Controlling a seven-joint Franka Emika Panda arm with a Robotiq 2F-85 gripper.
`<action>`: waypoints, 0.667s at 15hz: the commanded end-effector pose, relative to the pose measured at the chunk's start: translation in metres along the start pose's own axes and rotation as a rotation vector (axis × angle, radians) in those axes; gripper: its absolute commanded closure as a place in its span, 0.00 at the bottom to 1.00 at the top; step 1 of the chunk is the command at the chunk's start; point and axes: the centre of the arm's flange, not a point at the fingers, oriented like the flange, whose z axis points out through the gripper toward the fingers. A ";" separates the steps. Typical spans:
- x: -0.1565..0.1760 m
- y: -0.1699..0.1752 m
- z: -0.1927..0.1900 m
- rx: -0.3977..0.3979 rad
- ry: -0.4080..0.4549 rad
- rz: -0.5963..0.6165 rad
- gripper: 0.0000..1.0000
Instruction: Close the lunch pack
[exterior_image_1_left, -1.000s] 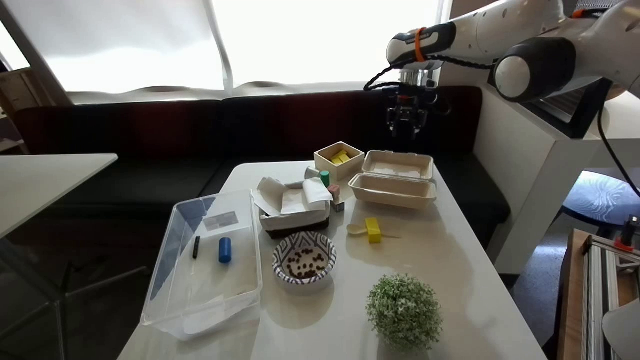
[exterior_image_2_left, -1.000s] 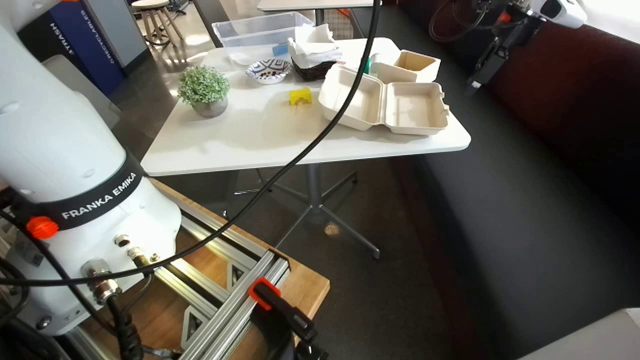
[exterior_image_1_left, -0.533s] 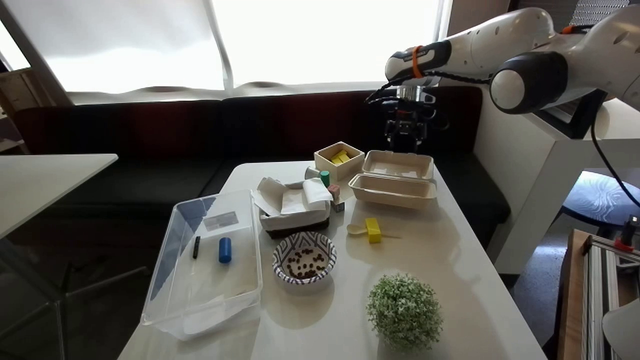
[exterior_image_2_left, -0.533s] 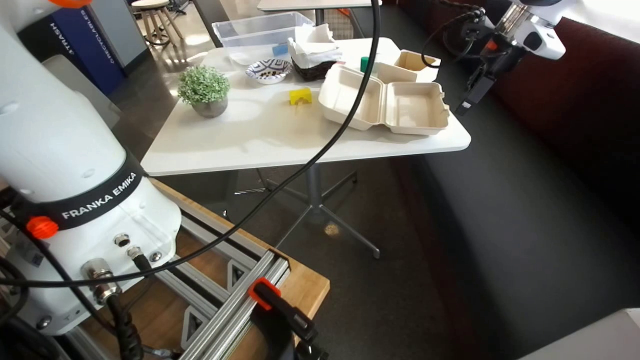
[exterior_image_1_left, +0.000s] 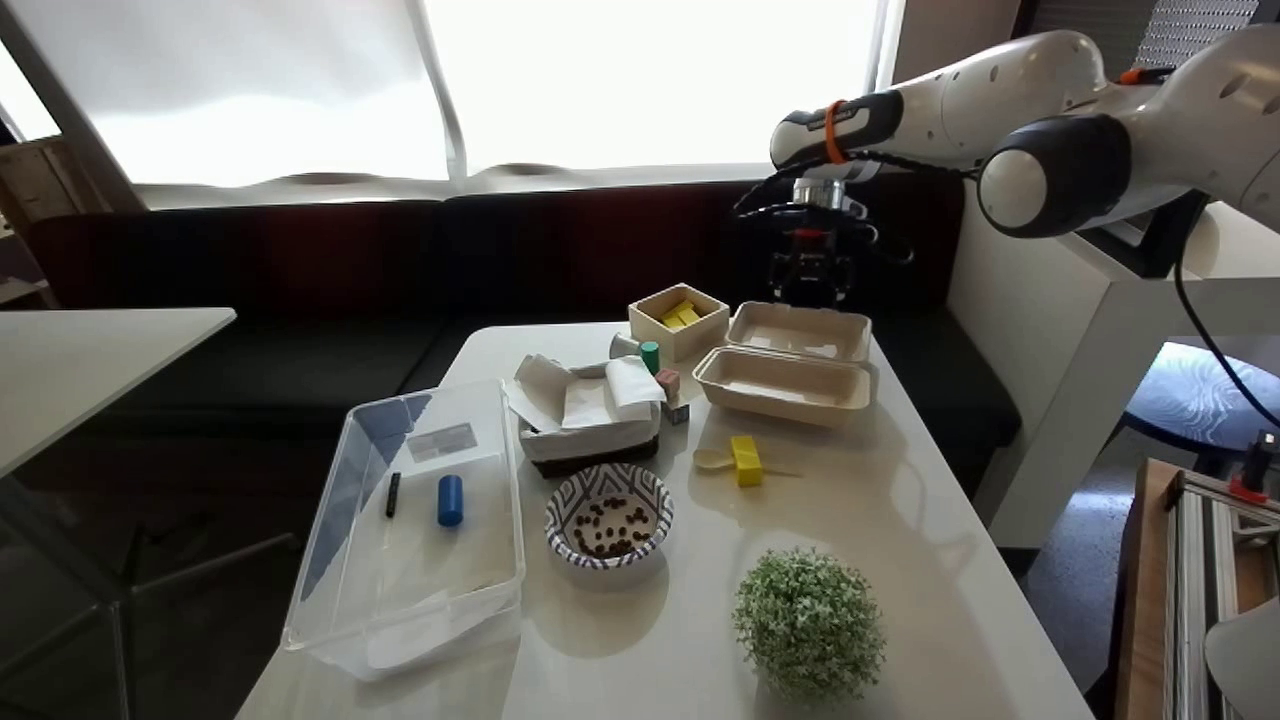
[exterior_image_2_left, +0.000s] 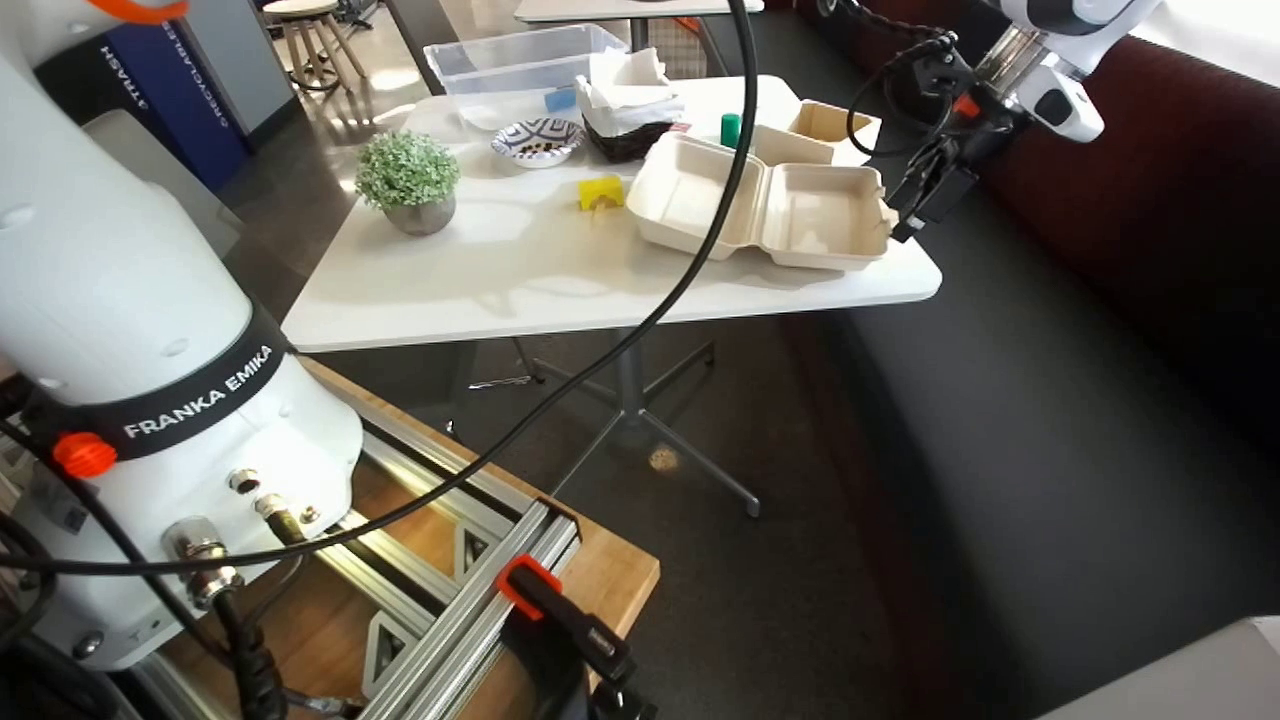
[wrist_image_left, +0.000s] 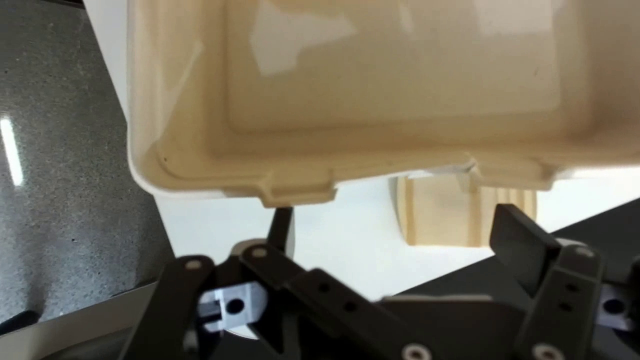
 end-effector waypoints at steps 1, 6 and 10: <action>0.019 -0.011 0.001 -0.018 -0.067 -0.061 0.00; 0.025 -0.014 0.011 -0.014 -0.022 -0.037 0.00; 0.024 -0.014 0.016 -0.017 -0.040 -0.034 0.00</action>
